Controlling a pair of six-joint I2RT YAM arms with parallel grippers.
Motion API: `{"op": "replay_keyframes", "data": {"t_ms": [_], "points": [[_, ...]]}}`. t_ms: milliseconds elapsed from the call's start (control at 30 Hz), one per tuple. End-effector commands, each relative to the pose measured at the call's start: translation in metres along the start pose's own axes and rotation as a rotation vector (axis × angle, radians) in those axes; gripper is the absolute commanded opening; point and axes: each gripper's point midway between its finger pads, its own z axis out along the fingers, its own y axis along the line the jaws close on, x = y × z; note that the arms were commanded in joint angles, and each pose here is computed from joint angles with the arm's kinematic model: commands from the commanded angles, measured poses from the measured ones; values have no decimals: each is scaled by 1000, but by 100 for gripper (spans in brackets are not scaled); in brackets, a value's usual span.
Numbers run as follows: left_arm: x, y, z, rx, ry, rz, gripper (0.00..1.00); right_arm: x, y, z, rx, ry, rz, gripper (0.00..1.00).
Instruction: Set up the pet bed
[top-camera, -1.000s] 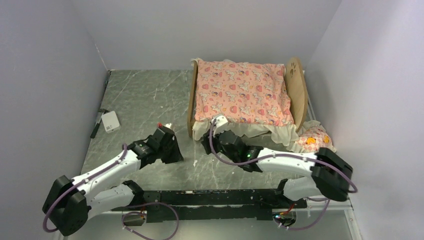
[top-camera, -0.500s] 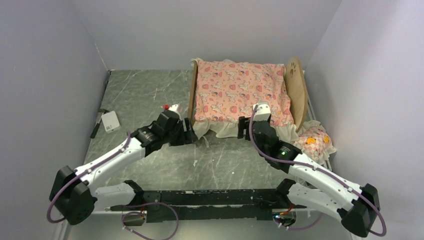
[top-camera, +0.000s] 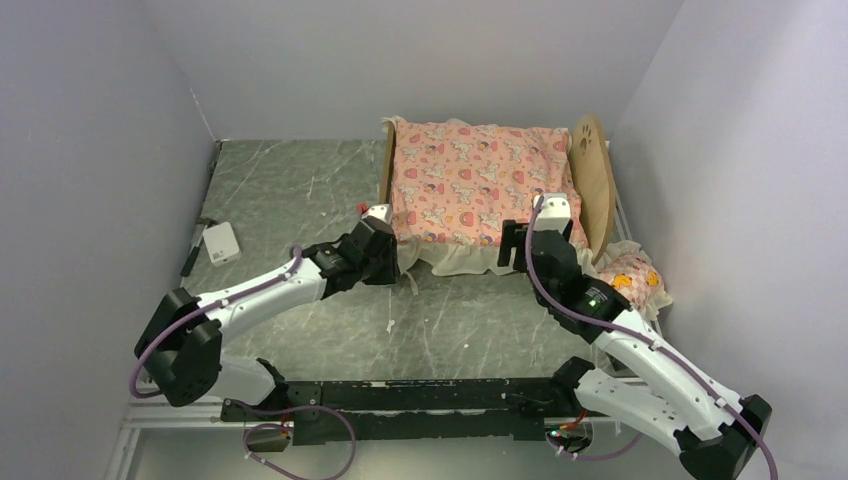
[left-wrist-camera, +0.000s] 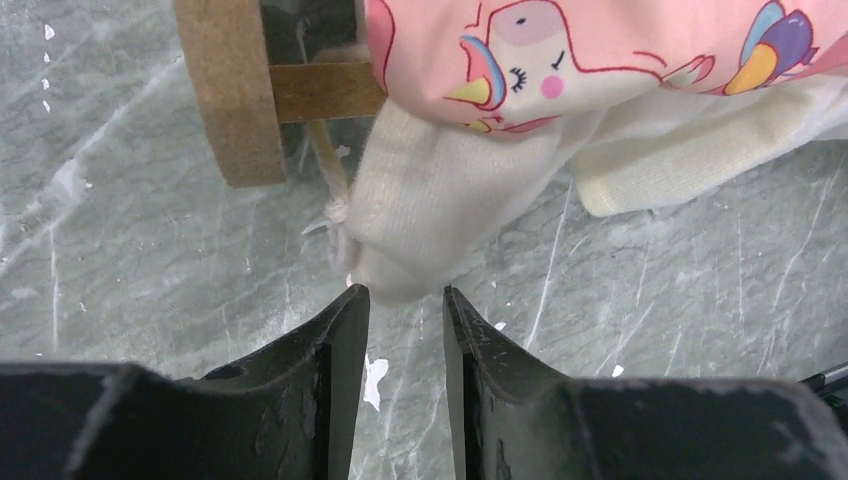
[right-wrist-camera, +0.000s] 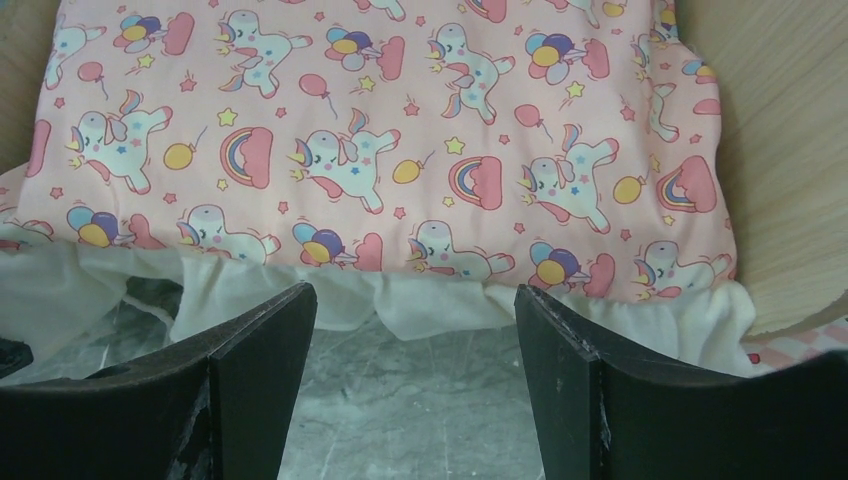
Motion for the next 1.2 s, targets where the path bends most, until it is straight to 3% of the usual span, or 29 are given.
{"op": "replay_keyframes", "data": {"t_ms": [0, 167, 267, 333, 600, 867, 1033, 1167], "points": [[-18, -9, 4, -15, -61, 9, 38, -18, -10, -8, 29, -21, 4, 77], [-18, -6, 16, -49, -54, 25, 32, -20, -18, -11, 52, -14, 5, 77], [-20, -7, 18, -56, -52, 35, 18, -23, -24, -12, 72, -17, 3, 78], [-23, -9, 14, -54, -49, 47, 1, -25, -27, -13, 78, -19, -2, 78], [-31, 18, -27, -199, -32, 86, 0, -43, -42, -16, 128, -35, -29, 80], [-6, 48, -27, -320, 35, 59, 0, -49, -60, -1, 180, -3, -24, 81], [-27, 54, -39, -318, -6, 47, 25, -59, -75, 7, 216, 2, -7, 81], [-45, 30, -58, -193, -31, 71, 64, -73, -95, 11, 284, 15, 0, 81]]}}
